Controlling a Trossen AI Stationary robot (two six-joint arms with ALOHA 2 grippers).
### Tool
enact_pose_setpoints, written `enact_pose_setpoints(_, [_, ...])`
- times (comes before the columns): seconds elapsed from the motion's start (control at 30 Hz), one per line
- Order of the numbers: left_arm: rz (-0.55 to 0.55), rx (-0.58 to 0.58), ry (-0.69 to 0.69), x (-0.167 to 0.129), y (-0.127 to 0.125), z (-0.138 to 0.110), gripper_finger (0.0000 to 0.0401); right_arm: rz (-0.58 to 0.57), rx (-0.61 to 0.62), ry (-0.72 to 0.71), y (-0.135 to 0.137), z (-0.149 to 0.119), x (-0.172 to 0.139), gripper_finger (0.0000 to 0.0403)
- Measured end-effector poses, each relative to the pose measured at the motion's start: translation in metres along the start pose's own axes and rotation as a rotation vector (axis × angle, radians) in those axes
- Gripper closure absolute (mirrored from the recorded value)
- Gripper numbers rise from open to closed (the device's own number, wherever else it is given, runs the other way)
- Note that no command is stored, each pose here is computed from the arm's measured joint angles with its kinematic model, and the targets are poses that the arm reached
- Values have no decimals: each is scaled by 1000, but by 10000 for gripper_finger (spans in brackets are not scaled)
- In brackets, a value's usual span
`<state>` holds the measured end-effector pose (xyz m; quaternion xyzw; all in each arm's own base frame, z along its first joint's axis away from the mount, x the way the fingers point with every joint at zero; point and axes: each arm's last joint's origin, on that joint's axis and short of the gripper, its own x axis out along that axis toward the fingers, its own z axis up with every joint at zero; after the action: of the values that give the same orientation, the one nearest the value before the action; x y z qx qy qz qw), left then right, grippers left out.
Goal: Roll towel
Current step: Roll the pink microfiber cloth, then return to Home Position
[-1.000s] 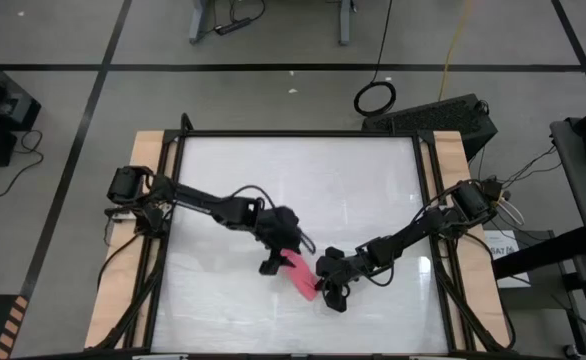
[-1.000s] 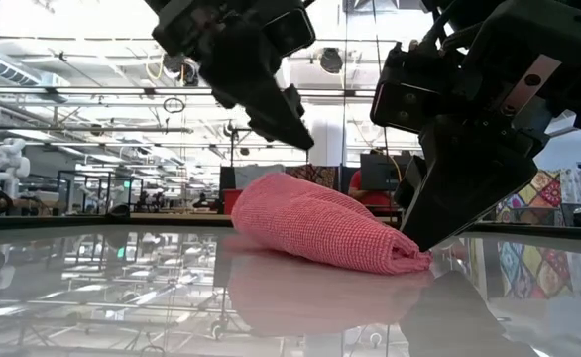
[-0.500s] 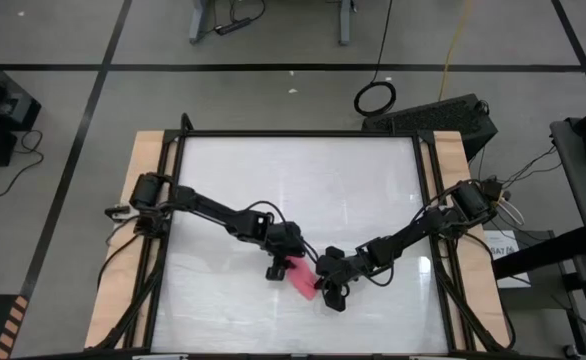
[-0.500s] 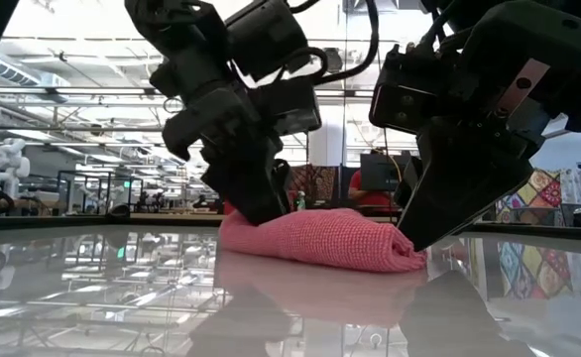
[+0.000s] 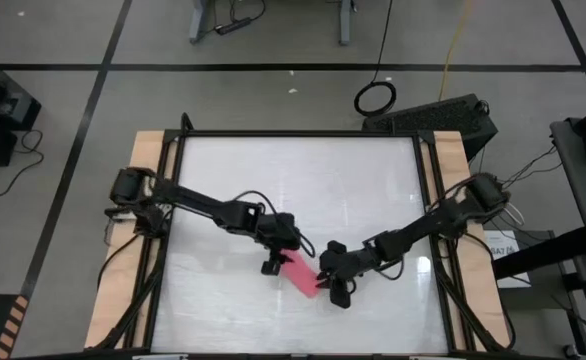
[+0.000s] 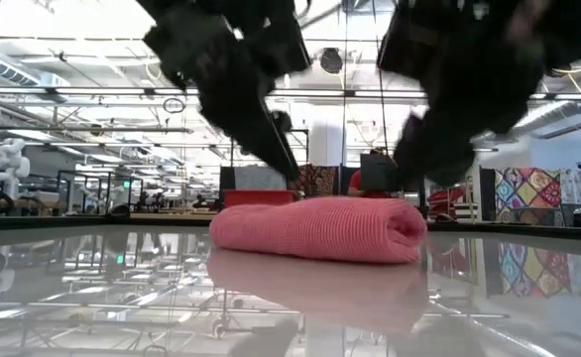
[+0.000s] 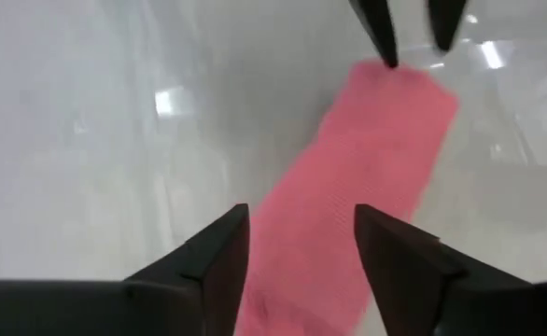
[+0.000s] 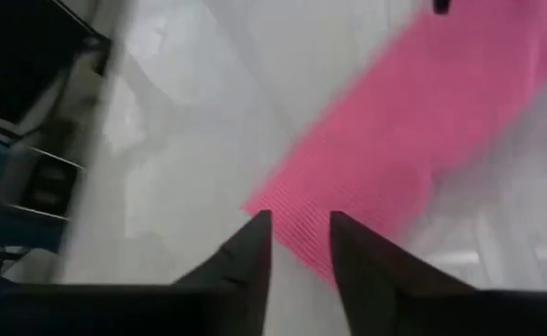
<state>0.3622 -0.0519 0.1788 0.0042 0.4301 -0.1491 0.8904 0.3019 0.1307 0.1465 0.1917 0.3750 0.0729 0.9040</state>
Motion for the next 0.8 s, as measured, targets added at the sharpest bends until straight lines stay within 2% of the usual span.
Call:
enact_pose_setpoints(0.1, [14, 4, -38, -27, 0, 8, 187, 16, -51, -50, 7, 13, -24, 268])
enact_pose_setpoints(0.23, [66, 36, -83, -71, 2, 14, 184, -16, -147, -152, 14, 31, -68, 234])
enact_pose_setpoints(0.43, [245, 51, -158, -143, 7, 12, 196, -103, -274, -331, 14, 47, -154, 227])
enact_pose_setpoints(0.63, [350, -16, -263, -206, 12, -8, 209, -180, -280, -420, -6, 34, -238, 241])
enact_pose_setpoints(0.8, [404, -132, -327, -234, 10, -41, 212, -232, -256, -462, -24, 11, -285, 252])
